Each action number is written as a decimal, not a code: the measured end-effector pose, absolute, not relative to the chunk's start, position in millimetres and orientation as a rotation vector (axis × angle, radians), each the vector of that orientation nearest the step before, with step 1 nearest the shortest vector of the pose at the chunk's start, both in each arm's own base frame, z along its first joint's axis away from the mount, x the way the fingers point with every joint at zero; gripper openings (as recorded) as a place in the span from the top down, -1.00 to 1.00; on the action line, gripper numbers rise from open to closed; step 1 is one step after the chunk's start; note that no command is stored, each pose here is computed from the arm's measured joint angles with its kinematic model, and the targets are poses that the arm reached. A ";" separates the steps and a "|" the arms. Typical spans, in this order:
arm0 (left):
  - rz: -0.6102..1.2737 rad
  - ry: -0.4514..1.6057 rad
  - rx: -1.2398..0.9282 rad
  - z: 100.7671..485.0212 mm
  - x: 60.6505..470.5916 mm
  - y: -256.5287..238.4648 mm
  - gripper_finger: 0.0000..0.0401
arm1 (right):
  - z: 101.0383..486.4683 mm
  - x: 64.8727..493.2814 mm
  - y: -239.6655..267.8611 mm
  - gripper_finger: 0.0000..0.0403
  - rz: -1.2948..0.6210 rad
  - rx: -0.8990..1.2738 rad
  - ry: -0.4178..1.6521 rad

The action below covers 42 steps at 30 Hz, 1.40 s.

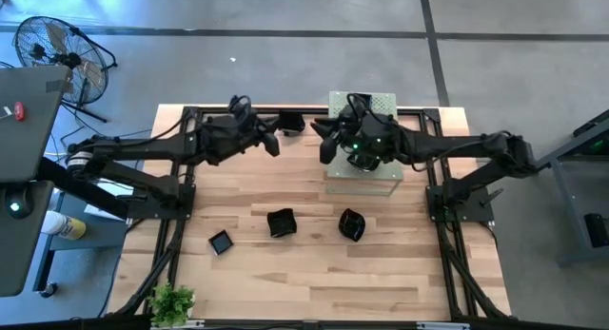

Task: Pick & Place Mini shaped plates
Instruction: Stack the black square plate on the black square plate on the shelf

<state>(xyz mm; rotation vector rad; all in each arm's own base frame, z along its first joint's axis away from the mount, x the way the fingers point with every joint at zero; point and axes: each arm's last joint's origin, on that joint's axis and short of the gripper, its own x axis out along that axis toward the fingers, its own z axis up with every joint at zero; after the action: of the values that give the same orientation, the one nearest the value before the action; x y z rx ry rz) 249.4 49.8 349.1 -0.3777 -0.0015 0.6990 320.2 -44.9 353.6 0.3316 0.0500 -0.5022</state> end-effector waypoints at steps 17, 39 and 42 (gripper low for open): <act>0.667 -0.094 -0.291 356.5 260.1 42.3 1.00 | 355.5 325.6 -52.2 0.59 -0.458 0.352 -0.010; 0.619 -0.098 -0.284 353.4 268.2 42.6 0.98 | 355.5 324.9 -54.2 0.96 -0.505 0.373 -0.025; 0.602 -0.103 -0.299 354.4 267.4 42.1 0.86 | 355.4 324.5 -56.1 0.98 -0.518 0.383 -0.029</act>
<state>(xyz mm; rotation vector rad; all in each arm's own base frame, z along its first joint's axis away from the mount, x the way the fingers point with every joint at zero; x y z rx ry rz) 267.4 42.1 354.4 -0.2987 -0.1028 0.6019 324.5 -56.1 355.4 0.3828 -0.0294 -0.5179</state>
